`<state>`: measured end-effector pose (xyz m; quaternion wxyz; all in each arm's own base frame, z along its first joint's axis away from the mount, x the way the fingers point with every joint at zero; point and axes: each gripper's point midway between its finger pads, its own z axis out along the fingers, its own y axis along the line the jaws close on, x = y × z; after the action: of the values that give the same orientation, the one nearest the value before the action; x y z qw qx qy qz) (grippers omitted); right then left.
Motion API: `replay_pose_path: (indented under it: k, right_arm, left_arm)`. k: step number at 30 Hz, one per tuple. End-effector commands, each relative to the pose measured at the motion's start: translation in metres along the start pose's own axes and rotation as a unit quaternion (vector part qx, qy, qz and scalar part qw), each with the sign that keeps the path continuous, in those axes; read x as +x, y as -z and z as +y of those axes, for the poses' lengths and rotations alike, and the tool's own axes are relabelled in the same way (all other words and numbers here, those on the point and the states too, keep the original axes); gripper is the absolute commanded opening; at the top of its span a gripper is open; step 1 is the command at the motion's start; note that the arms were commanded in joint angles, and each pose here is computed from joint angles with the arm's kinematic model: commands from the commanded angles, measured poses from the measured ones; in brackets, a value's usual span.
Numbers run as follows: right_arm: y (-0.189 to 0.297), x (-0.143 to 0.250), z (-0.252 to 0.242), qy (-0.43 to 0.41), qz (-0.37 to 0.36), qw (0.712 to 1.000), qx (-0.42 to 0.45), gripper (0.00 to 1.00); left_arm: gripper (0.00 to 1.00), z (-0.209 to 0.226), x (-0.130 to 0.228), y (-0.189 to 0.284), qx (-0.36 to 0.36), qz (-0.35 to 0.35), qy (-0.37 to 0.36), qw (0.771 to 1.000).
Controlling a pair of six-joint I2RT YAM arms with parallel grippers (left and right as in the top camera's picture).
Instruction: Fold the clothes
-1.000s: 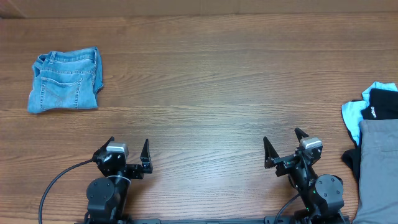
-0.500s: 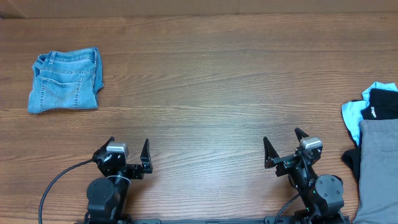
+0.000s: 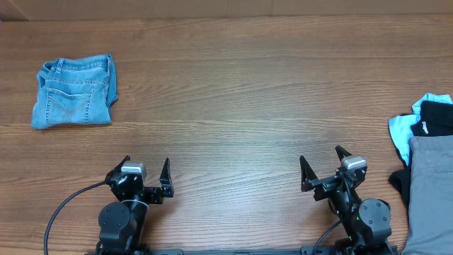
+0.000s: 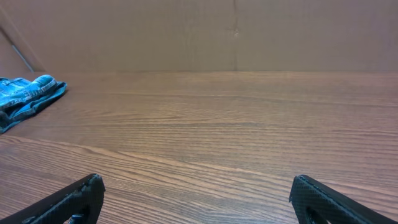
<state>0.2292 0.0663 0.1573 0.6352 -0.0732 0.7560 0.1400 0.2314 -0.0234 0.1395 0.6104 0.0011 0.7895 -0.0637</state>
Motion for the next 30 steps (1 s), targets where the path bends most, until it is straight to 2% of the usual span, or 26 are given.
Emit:
replay_pose_path:
  k: [1, 14, 22, 25, 27, 30]
  right_arm:
    - [0.001, -0.003, 0.000, -0.001, -0.008, 1.000, 0.001, 1.00]
    - [0.001, -0.003, 0.000, -0.001, -0.008, 1.000, 0.000, 1.00]
    - [0.001, -0.006, 0.002, -0.009, -0.014, 1.000, -0.005, 1.00]
    - [0.003, -0.025, 0.007, -0.074, -0.048, 0.996, -0.022, 1.00]
    - [0.007, -0.047, 0.013, -0.103, -0.083, 0.990, -0.041, 1.00]
    - [0.018, -0.079, 0.021, -0.105, -0.133, 0.983, -0.065, 1.00]
  left_arm:
    - [1.00, 0.000, -0.001, 0.000, 0.002, -0.005, 0.005, 1.000]
    - [1.00, -0.003, -0.001, 0.000, 0.011, -0.005, 0.008, 1.000]
    - [1.00, -0.032, -0.005, 0.003, 0.094, -0.010, 0.008, 0.996]
    - [1.00, -0.044, -0.025, 0.010, 0.127, -0.041, 0.003, 0.991]
    - [1.00, -0.046, -0.052, 0.019, 0.129, -0.079, 0.002, 0.989]
    - [1.00, -0.037, -0.098, 0.038, 0.094, -0.137, 0.000, 0.986]
